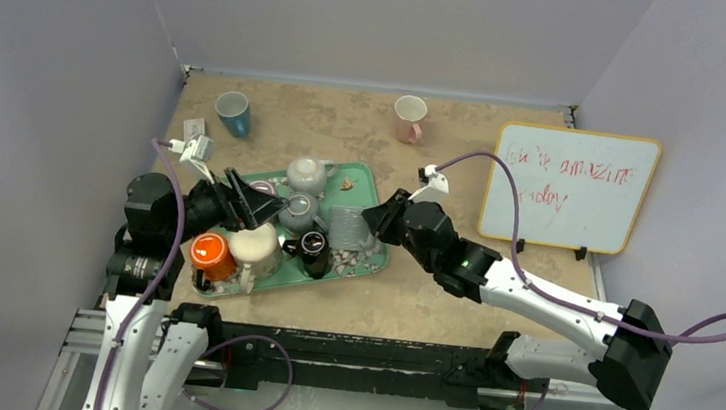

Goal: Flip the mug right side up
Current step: Turn over the cup on the tray.

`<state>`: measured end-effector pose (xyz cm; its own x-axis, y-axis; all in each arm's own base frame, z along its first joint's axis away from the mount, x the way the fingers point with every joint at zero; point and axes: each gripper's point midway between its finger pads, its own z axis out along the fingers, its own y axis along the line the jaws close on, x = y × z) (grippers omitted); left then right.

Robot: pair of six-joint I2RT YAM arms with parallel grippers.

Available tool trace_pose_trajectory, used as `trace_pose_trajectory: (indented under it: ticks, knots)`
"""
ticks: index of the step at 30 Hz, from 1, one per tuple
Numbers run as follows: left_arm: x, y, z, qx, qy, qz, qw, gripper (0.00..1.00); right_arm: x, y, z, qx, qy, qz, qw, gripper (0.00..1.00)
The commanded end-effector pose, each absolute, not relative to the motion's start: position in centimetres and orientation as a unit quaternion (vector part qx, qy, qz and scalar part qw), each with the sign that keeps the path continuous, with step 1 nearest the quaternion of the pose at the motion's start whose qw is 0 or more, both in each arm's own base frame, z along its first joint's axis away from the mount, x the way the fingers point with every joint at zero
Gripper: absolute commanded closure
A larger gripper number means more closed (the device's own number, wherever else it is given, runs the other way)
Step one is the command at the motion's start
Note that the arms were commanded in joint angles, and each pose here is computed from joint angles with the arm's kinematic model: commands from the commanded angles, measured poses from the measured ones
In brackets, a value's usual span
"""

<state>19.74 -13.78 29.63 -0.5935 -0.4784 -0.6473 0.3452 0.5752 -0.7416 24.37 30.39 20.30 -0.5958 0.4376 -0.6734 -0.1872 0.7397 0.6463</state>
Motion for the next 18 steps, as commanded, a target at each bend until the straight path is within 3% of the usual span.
trace_pose_trajectory:
  ticks: [1,11,18]
  knots:
    - [19.8,-14.5,30.2,-0.032,0.755,-0.485,0.441,0.22,25.6,31.2,26.9,0.128,0.758,0.427,0.477,1.00]
    - [20.9,-14.1,27.6,-0.009,0.784,-0.449,0.428,0.25,26.4,28.5,25.2,0.157,0.801,0.337,0.469,1.00]
    - [23.4,-12.0,28.9,0.025,0.766,-0.367,0.528,0.33,26.7,28.5,25.3,0.188,0.804,0.333,0.455,1.00]
